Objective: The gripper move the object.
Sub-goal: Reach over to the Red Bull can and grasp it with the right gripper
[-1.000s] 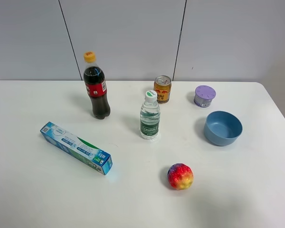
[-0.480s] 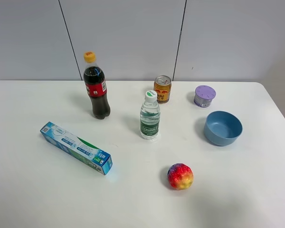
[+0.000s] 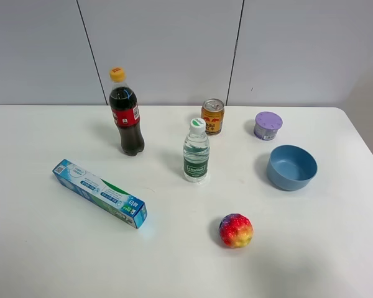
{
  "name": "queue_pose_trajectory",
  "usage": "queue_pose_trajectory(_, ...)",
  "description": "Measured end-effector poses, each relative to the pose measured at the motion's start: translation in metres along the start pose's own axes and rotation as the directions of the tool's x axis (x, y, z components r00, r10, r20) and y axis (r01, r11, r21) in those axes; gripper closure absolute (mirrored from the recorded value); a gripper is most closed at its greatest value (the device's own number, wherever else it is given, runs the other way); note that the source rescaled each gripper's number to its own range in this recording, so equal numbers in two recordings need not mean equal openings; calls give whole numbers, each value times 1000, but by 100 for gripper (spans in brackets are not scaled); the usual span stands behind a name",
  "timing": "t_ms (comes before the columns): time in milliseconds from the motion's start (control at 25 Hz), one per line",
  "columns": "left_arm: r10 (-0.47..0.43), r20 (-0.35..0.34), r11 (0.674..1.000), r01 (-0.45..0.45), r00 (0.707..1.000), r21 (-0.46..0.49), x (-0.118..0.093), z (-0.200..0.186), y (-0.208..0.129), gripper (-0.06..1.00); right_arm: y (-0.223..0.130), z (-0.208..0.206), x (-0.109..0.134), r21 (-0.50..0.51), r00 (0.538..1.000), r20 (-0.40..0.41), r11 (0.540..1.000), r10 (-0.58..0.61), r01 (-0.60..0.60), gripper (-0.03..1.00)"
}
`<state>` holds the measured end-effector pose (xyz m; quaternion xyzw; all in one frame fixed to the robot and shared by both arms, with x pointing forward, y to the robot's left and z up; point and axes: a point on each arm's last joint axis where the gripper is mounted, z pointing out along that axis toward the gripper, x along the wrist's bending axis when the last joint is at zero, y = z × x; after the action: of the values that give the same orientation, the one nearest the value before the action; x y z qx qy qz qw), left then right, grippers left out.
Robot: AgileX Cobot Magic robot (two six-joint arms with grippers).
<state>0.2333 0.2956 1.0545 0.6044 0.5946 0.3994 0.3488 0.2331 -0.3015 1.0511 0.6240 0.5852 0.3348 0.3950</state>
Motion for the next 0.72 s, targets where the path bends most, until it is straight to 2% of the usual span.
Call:
queue_pose_trajectory(240, 0, 0, 1000, 0, 1000, 0, 0, 0, 0, -6, 1, 1, 0, 10, 1000, -1, 1000, -2, 2, 10)
queue_pose_trajectory(320, 0, 0, 1000, 0, 1000, 0, 0, 0, 0, -6, 4, 8, 1, 61, 1000, -7, 998, -2, 2, 10)
queue_pose_trajectory(440, 0, 0, 1000, 0, 1000, 0, 0, 0, 0, -6, 16, 27, 3, 195, 1000, -30, 981, 3, 3, 10)
queue_pose_trajectory(560, 0, 0, 1000, 0, 1000, 0, 0, 0, 0, -6, 42, 45, 5, 249, 998, -51, 968, 20, -6, 10)
queue_pose_trajectory(720, 0, 0, 1000, 0, 1000, 0, 0, 0, 0, -6, 95, 70, 4, 256, 998, -55, 967, 26, -11, 10)
